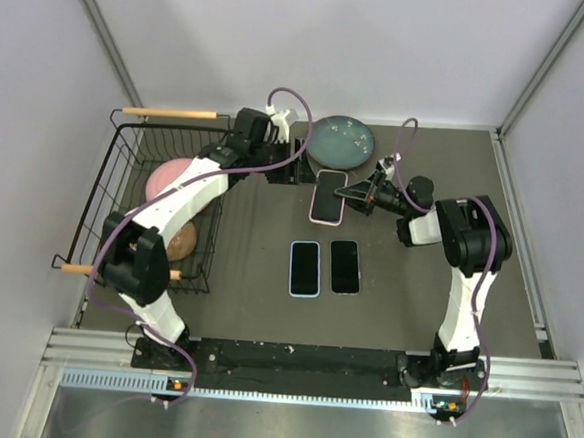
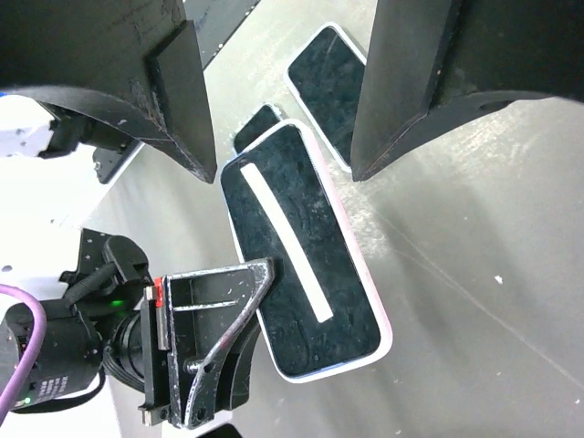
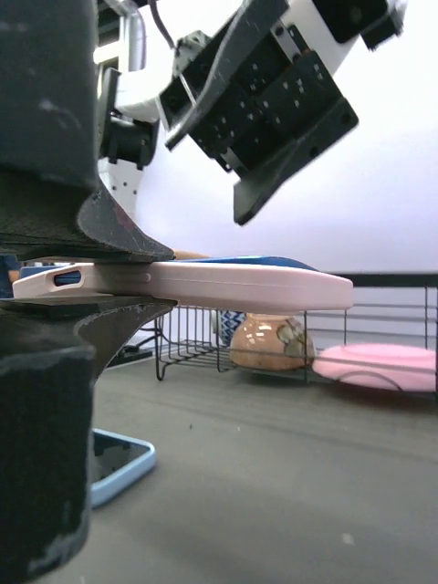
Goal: Put the phone into the phone case
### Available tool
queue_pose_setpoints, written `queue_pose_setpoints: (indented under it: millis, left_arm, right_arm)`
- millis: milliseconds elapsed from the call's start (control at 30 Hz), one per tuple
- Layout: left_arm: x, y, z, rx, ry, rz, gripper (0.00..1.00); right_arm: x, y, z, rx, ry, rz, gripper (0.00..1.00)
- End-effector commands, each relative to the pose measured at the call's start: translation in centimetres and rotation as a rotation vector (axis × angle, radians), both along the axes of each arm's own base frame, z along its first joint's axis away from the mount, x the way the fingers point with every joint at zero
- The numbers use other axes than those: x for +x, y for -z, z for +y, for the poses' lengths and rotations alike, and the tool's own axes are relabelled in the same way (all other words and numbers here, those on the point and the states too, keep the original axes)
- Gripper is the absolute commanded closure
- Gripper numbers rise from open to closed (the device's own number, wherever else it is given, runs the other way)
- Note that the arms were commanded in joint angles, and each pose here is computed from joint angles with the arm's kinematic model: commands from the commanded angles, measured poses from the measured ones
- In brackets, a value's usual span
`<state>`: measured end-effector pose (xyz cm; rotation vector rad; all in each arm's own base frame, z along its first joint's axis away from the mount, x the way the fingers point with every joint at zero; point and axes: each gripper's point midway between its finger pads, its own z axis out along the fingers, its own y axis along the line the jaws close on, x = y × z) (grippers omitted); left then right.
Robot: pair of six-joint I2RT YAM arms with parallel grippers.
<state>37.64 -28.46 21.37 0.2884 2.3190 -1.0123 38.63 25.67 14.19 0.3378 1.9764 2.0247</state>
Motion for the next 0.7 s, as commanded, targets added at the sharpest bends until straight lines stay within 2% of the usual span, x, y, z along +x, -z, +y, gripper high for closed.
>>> queue_pose_setpoints:
  millis: [0, 200, 433, 533, 667]
  left_arm:
    - [-2.6, -0.7, 0.3, -0.086, 0.074, 0.026, 0.33]
    - [-4.6, -2.6, -0.5, -0.217, 0.139, -0.003, 0.33]
    - [-6.2, -2.4, -1.6, -0.349, 0.201, 0.053, 0.33]
    - [-7.2, -3.0, -2.2, -0.435, 0.255, 0.063, 0.37]
    - [-8.0, -2.9, -2.3, -0.457, 0.287, 0.087, 0.46]
  right_arm:
    - [-4.0, -9.5, -0.4, 0.092, -0.054, -0.447, 1.0]
    - [-6.9, -11.5, 0.0, 0.104, -0.087, -0.488, 1.0]
    - [-9.5, -12.4, 1.3, 0.127, -0.113, -0.503, 1.0]
    - [-10.1, -12.4, 2.0, 0.136, -0.129, -0.493, 1.0]
    - [-10.5, -12.7, 2.2, 0.144, -0.122, -0.498, 1.0]
